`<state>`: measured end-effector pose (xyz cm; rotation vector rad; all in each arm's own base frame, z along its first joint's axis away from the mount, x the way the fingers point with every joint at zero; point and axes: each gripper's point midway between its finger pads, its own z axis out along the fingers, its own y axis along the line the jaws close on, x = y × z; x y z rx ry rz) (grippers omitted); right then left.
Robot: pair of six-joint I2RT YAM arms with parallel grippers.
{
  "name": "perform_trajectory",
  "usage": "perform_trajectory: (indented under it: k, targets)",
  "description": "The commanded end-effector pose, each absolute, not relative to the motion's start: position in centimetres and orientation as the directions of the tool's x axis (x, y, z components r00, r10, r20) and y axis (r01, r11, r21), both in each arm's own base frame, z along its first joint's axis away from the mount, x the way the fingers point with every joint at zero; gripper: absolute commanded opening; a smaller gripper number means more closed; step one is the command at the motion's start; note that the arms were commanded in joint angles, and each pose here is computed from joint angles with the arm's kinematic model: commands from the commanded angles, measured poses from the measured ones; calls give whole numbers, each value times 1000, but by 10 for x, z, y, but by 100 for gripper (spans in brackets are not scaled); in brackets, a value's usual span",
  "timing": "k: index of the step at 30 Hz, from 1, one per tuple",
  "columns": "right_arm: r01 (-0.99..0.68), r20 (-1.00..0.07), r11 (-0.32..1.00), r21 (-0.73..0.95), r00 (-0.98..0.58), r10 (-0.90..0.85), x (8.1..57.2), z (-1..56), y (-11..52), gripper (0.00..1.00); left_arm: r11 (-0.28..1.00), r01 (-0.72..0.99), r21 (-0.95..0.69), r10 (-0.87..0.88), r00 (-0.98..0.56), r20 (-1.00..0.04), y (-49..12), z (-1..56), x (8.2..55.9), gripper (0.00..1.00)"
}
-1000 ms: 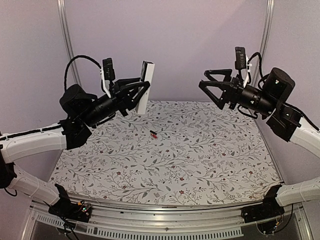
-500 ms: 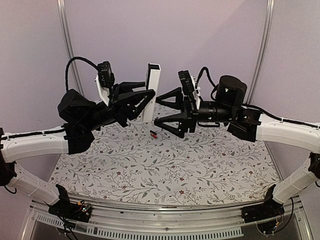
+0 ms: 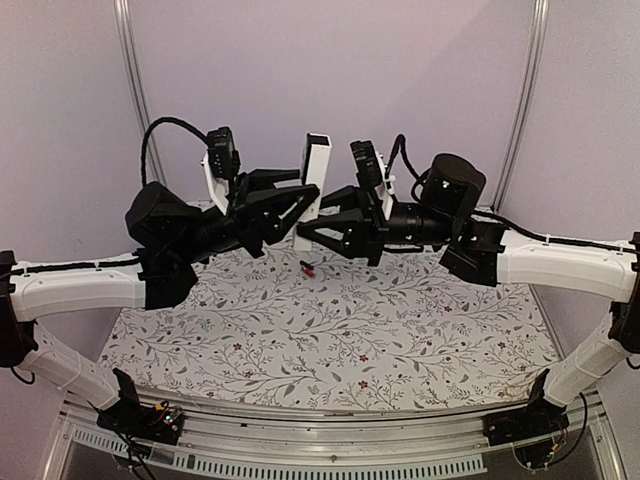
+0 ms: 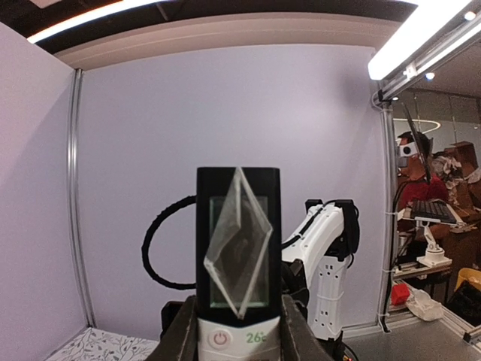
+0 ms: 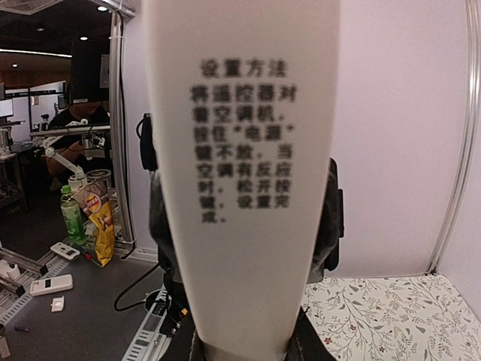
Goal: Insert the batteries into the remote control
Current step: Pass from the left arm to the right, then pass from the right arm to the left
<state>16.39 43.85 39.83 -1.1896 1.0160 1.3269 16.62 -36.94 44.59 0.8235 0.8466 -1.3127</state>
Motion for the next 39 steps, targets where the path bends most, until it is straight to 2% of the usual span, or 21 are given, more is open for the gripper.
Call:
perform_trajectory:
  k: [1,4,5,7,8,9,15,17,20,23,26,28,31,36,39]
  targets:
    - [-993,-983,-112,-49,28,180,162,407,440,11,79,996,38,-483,71,-873,-369,450,161,0]
    - [-997,-983,-64,-36,24,182,168,407,436,7,97,995,31,-486,75,-871,-366,451,162,0]
    - [-999,-984,-39,-30,23,179,170,406,433,6,116,993,18,-486,72,-871,-365,452,166,15]
    - [-999,-985,47,-17,24,169,181,403,428,4,167,986,-8,-477,74,-876,-362,452,174,65]
    - [-995,-988,104,-2,18,150,189,400,425,2,198,980,-16,-466,80,-881,-360,451,178,85]
    - [-985,-991,173,-3,27,133,198,399,419,0,228,974,-18,-456,90,-886,-357,451,181,95]
    - [-802,-985,586,-116,15,-174,265,350,380,0,437,899,-36,-338,127,-933,-338,446,207,98]
    - [-740,-953,639,-208,7,-302,278,332,369,0,509,859,-62,-300,110,-947,-331,444,219,99]
    - [-766,-883,542,-345,69,-465,270,304,373,0,517,856,-4,-223,131,-966,-331,443,217,96]
    - [-849,-837,347,-398,182,-516,242,290,382,0,396,901,175,-64,217,-974,-343,427,193,94]
    - [-877,-800,205,-434,271,-536,219,287,379,0,296,921,253,98,234,-967,-344,402,179,95]
    - [-876,-770,159,-455,297,-565,213,282,372,1,263,929,261,184,217,-958,-338,380,174,96]
    - [-873,-730,111,-476,322,-603,207,276,363,8,244,926,289,237,232,-943,-328,359,167,98]
    - [-886,-733,39,-462,356,-580,193,276,364,8,150,935,320,240,280,-930,-332,339,153,99]
    - [-883,-736,30,-469,372,-565,192,281,368,7,137,939,315,266,272,-925,-339,327,158,98]
